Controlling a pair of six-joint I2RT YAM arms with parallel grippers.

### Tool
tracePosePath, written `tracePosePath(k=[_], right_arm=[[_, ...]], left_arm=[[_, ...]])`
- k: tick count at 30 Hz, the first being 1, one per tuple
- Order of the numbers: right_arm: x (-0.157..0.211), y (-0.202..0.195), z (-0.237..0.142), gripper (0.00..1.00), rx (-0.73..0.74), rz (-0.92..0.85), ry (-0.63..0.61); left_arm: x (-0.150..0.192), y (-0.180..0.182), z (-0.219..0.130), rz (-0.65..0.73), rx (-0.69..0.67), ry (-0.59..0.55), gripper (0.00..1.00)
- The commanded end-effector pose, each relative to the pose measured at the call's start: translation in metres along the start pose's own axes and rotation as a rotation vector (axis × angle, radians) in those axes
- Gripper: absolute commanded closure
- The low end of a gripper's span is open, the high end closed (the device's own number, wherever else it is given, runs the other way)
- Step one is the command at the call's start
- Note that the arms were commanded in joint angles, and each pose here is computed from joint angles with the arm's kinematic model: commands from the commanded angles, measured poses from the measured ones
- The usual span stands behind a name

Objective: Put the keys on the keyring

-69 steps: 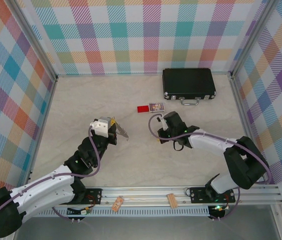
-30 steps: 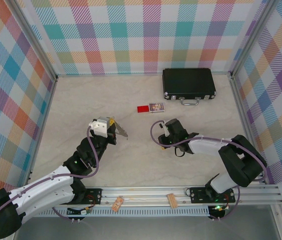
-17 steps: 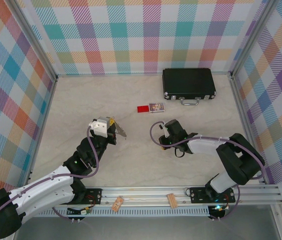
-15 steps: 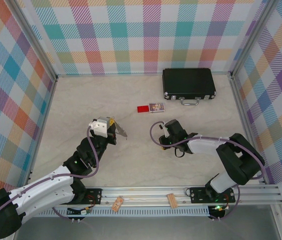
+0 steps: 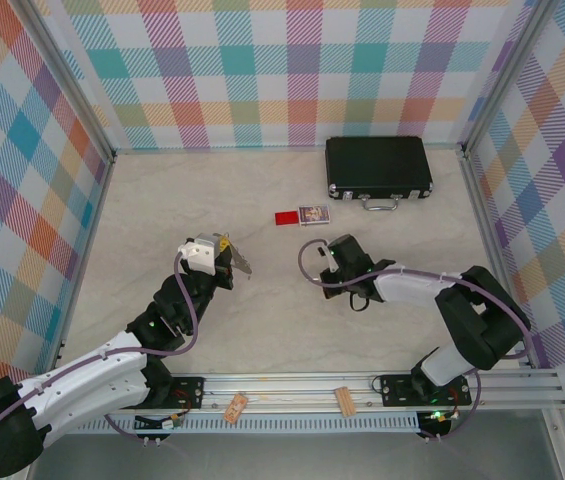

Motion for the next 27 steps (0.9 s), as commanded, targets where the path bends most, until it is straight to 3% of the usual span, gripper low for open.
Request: tracePosePath(k=[1, 8, 12, 19, 23, 27], right_arm=[[-0.005, -0.002, -0.007, 1.00, 0.022, -0.021, 0.114], [-0.003, 0.000, -0.013, 1.00, -0.005, -0.075, 0.382], [-0.006, 0.002, -0.025, 1.00, -0.024, -0.089, 0.463], [-0.055, -0.006, -0.041, 1.00, 0.017, -0.125, 0.384], [-0.081, -0.007, -0.027, 1.00, 0.018, -0.135, 0.350], [-0.082, -0.010, -0.006, 1.00, 0.032, -0.144, 0.347]], left_arm=[[-0.007, -0.004, -0.002, -0.026, 0.018, -0.027, 1.00], [-0.008, -0.001, -0.003, -0.018, 0.005, -0.033, 1.00], [-0.010, -0.001, -0.004, -0.023, 0.005, -0.040, 1.00], [-0.011, -0.002, -0.005, -0.032, 0.014, -0.042, 1.00], [-0.011, -0.002, -0.005, -0.032, 0.015, -0.042, 1.00], [-0.012, -0.002, -0.006, -0.032, 0.018, -0.042, 1.00]])
Point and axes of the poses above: each hand's point on the last joint's axis, 136 mm out from that joint toward the fingers, its own z axis out along the fingers, its own y axis along the line the jaws close on, x = y × z, the point moved 1 cm from there along -z, back along the fingers, and after that the axes turned 13 degrees about -z, right-handed, at the moved point
